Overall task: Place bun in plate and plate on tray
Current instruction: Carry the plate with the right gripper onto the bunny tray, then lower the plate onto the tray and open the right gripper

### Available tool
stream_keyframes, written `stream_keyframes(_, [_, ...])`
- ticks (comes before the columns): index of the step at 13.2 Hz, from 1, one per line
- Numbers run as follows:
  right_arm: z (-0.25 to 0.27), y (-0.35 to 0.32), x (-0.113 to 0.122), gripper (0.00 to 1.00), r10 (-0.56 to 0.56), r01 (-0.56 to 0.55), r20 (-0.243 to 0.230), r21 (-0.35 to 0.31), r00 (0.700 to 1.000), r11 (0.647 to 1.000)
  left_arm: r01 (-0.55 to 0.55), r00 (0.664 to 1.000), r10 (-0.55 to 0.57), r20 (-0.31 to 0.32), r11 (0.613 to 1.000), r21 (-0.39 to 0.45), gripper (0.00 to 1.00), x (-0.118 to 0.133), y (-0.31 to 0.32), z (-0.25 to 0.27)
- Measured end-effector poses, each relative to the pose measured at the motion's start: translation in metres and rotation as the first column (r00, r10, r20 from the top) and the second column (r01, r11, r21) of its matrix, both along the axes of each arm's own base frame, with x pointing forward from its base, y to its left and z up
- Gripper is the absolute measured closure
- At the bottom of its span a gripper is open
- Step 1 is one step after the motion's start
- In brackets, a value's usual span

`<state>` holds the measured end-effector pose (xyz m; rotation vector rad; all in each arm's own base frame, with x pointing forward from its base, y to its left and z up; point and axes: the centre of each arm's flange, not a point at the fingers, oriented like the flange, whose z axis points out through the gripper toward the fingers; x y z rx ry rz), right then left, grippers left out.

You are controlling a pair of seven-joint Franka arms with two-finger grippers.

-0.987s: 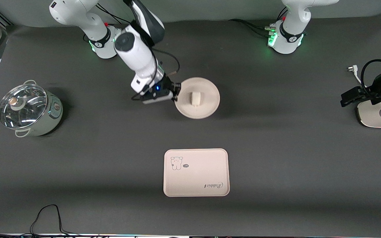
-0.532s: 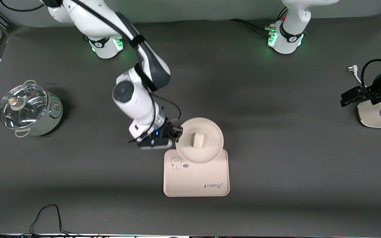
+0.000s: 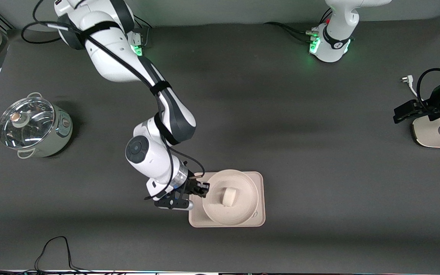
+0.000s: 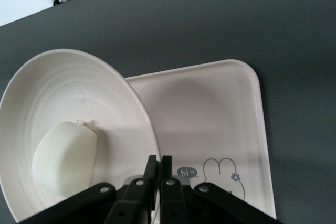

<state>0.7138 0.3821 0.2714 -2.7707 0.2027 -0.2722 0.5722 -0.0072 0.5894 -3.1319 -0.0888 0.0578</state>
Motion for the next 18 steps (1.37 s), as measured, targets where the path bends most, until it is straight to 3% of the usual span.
stream_keyframes(6, [-0.095, -0.001, -0.008, 0.96, 0.01, -0.011, -0.039, -0.02, 0.999, 1.0, 0.0, 1.0, 0.0, 0.0, 1.0, 0.0, 0.0, 0.0, 0.0, 0.0])
stream_keyframes(11, [-0.095, 0.001, -0.006, 0.95, 0.007, -0.007, -0.029, -0.01, 1.0, 1.0, 0.0, 1.0, 0.0, 0.0, 1.0, 0.0, 0.0, 0.0, 0.0, 0.0])
stream_keyframes(13, [-0.095, 0.001, -0.006, 0.79, 0.006, -0.007, -0.028, -0.01, 1.0, 1.0, 0.0, 1.0, 0.0, 0.0, 1.0, 0.0, 0.0, 0.0, 0.0, 0.0])
stream_keyframes(16, [-0.084, 0.003, -0.003, 0.41, 0.004, -0.004, -0.014, 0.005, 1.0, 1.0, 0.0, 1.0, 0.0, 0.0, 1.0, 0.0, 0.0, 0.0, 0.0, 0.0])
stream_keyframes(18, [-0.063, 0.003, -0.001, 0.22, 0.005, -0.005, -0.005, 0.016, 1.0, 1.0, 0.001, 1.0, -0.001, 0.0, 1.0, 0.0, 0.0, 0.0, 0.0, 0.0])
